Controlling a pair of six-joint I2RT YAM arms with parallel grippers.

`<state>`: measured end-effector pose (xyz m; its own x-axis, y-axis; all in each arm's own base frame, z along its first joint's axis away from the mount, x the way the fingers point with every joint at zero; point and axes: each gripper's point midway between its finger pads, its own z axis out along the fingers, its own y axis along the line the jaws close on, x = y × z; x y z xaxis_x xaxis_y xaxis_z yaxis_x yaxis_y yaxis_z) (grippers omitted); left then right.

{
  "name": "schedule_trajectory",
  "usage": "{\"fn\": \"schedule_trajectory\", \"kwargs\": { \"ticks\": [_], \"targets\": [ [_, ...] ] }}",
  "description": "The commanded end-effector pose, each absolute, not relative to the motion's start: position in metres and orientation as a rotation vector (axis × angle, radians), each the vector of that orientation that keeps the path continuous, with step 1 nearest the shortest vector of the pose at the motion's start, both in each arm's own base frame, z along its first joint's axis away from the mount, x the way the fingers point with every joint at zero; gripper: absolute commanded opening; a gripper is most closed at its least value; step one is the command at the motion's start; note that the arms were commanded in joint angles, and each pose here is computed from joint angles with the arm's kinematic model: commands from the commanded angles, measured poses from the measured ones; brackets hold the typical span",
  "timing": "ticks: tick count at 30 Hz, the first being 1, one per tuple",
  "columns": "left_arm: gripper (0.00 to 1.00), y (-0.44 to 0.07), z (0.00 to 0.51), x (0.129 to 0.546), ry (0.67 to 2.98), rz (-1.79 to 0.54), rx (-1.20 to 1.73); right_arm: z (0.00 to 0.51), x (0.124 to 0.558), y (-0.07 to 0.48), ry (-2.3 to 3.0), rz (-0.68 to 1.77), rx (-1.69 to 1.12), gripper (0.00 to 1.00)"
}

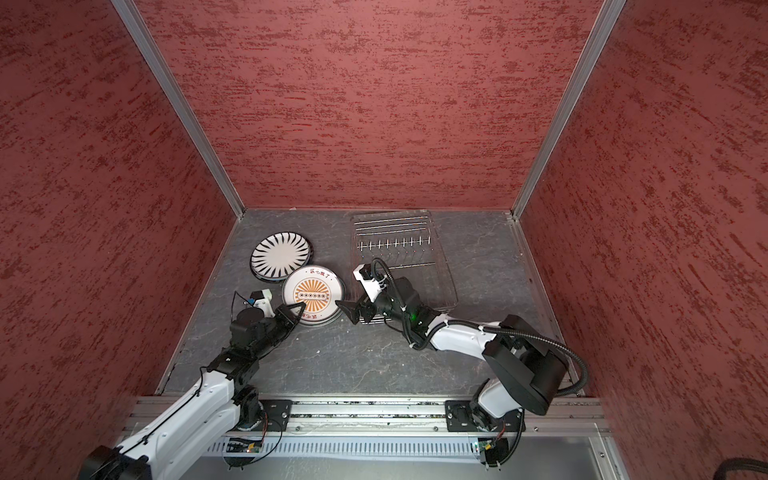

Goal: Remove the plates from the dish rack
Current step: 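Lower the sunburst plate flat onto the sunburst plate stack with the left gripper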

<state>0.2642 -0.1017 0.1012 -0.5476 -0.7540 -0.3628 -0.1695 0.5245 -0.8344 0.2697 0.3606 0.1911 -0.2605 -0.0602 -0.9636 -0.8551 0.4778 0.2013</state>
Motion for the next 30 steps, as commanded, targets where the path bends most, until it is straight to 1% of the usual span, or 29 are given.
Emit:
{"fn": "schedule_trajectory", "kwargs": {
  "ticks": [1, 15, 17, 19, 26, 27, 29, 30],
  "targets": [
    [0.0, -0.097, 0.12, 0.277, 1.963, -0.992, -0.773, 0.191, 0.27, 0.368, 1.653, 0.909, -0.838, 0.99],
    [0.0, -0.096, 0.104, 0.286, 2.005, -0.95, -0.822, 0.178, 0.272, 0.372, 1.689, 0.87, -0.856, 0.99],
    [0.06, -0.095, 0.103, 0.286, 2.007, -0.946, -0.826, 0.176, 0.273, 0.372, 1.693, 0.866, -0.856, 0.99],
    [0.15, -0.094, 0.101, 0.285, 2.012, -0.938, -0.837, 0.176, 0.273, 0.373, 1.696, 0.863, -0.854, 0.99],
    [0.18, -0.097, 0.101, 0.284, 2.028, -0.951, -0.824, 0.173, 0.275, 0.374, 1.707, 0.85, -0.855, 0.99],
    [0.2, -0.096, 0.101, 0.284, 2.028, -0.944, -0.828, 0.173, 0.274, 0.374, 1.708, 0.85, -0.857, 0.99],
    [0.32, -0.094, 0.099, 0.284, 2.031, -0.932, -0.836, 0.173, 0.275, 0.374, 1.706, 0.845, -0.857, 0.99],
    [0.34, -0.094, 0.099, 0.285, 2.031, -0.929, -0.837, 0.172, 0.274, 0.373, 1.71, 0.843, -0.857, 0.99]
  ]
}}
